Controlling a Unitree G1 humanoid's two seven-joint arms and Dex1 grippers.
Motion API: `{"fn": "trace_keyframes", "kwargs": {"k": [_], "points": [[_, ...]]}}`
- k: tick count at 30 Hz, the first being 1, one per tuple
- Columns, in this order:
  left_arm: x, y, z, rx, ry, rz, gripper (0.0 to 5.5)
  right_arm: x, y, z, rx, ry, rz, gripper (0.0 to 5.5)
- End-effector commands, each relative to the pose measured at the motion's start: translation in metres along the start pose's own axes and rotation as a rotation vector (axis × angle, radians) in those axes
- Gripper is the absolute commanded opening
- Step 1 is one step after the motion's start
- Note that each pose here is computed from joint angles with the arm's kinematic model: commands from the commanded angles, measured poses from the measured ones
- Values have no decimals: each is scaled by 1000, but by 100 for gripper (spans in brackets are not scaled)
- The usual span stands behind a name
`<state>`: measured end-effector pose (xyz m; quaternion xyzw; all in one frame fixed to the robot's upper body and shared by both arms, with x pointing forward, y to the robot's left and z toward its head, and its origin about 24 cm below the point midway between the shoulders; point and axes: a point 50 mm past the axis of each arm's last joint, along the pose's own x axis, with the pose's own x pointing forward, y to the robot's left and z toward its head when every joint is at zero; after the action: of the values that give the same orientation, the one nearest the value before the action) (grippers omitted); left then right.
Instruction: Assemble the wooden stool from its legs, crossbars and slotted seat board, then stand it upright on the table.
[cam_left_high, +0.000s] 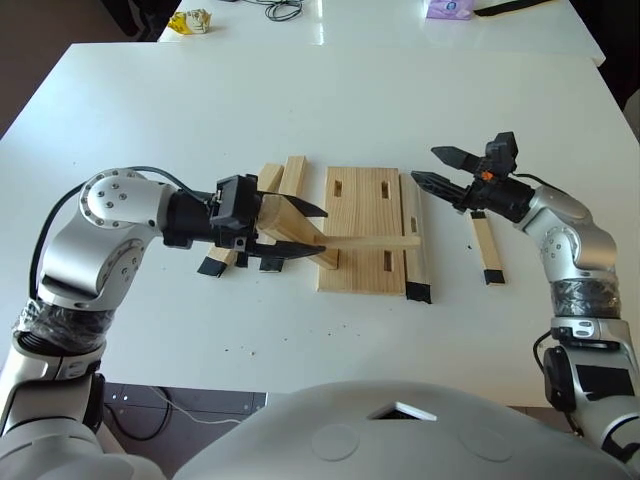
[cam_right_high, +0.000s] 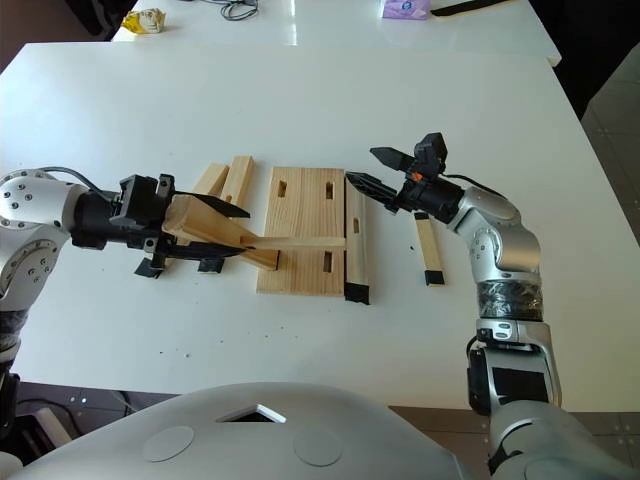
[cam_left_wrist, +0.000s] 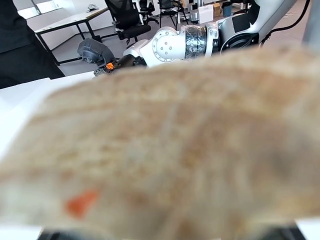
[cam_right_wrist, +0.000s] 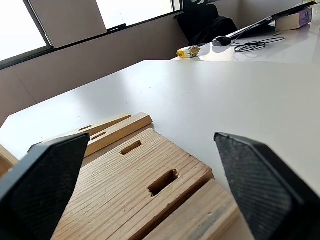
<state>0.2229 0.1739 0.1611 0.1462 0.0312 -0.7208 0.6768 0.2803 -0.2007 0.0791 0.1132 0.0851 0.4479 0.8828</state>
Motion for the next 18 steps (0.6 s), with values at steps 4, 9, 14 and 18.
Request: {"fn": "trace_keyframes", "kwargs": {"k": [4,9,14,18], "points": [[-42,-7,-33,-236,268,24,205,-11,10,-10,41,-55,-65,458],[-50,0,-5,-199,222,-10,205,-16,24,-19,65,-93,-121,458],[-43,11,7,-151,245,-61,205,-14,34,-26,95,-142,-166,458],[-36,5,-8,-179,322,-118,206,-10,40,-29,110,-149,-168,458]]}}
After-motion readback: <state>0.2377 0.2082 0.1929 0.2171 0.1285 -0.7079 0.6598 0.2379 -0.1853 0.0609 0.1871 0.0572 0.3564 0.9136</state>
